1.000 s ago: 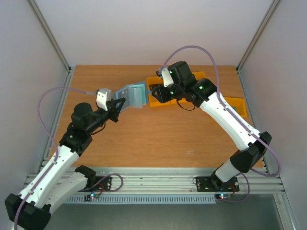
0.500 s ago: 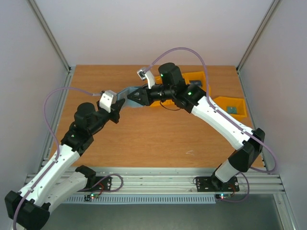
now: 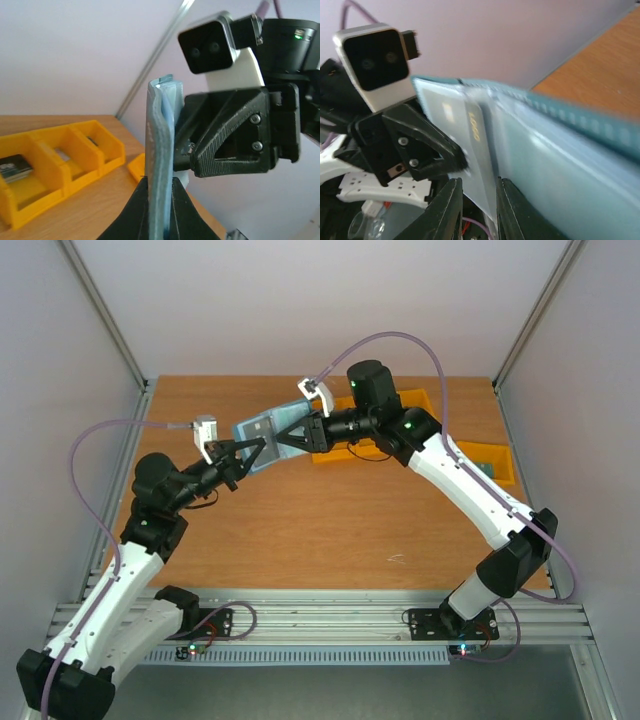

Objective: Take the credit cards out of the card holder

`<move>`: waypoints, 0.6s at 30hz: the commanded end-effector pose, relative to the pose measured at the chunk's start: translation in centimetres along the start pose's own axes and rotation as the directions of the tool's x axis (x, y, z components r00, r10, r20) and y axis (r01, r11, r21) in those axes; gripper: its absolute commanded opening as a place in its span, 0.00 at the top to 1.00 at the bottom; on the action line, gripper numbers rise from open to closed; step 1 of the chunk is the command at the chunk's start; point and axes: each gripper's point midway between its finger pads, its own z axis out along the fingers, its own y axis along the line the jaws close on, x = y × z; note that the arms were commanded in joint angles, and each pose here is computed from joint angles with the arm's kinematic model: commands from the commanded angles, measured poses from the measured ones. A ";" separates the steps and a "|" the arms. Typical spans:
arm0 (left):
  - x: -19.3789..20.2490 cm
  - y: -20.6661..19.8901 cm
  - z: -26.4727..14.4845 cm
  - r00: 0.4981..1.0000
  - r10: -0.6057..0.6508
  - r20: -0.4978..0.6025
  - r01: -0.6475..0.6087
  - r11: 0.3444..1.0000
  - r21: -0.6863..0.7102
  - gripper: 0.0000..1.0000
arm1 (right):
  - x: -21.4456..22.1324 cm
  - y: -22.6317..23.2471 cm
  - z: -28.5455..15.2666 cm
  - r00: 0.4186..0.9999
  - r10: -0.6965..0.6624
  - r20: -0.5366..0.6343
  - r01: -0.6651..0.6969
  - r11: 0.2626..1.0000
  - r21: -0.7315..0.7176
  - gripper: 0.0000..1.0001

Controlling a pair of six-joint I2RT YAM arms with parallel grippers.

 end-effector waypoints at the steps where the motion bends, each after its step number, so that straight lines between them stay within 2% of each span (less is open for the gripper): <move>1: -2.0 -7.0 -1.2 0.994 0.104 0.024 -0.106 0.950 0.294 1.00 | -0.7 2.4 -1.1 0.997 -0.071 0.000 0.071 0.997 -0.038 0.82; 6: -1.8 -8.0 -1.4 0.990 0.141 0.012 -0.136 0.929 0.345 1.00 | -0.5 3.6 -1.0 0.996 -0.084 -0.019 0.082 0.991 -0.109 0.82; 11: -1.7 -8.5 -1.5 0.986 0.164 0.008 -0.156 0.915 0.371 1.00 | -0.2 3.6 -0.9 0.996 -0.087 -0.032 0.083 0.991 -0.102 0.80; 18: -1.5 -9.3 -1.3 0.978 0.210 0.016 -0.199 0.892 0.405 1.00 | 0.2 4.7 -0.1 0.992 -0.115 -0.051 0.106 0.983 -0.151 0.62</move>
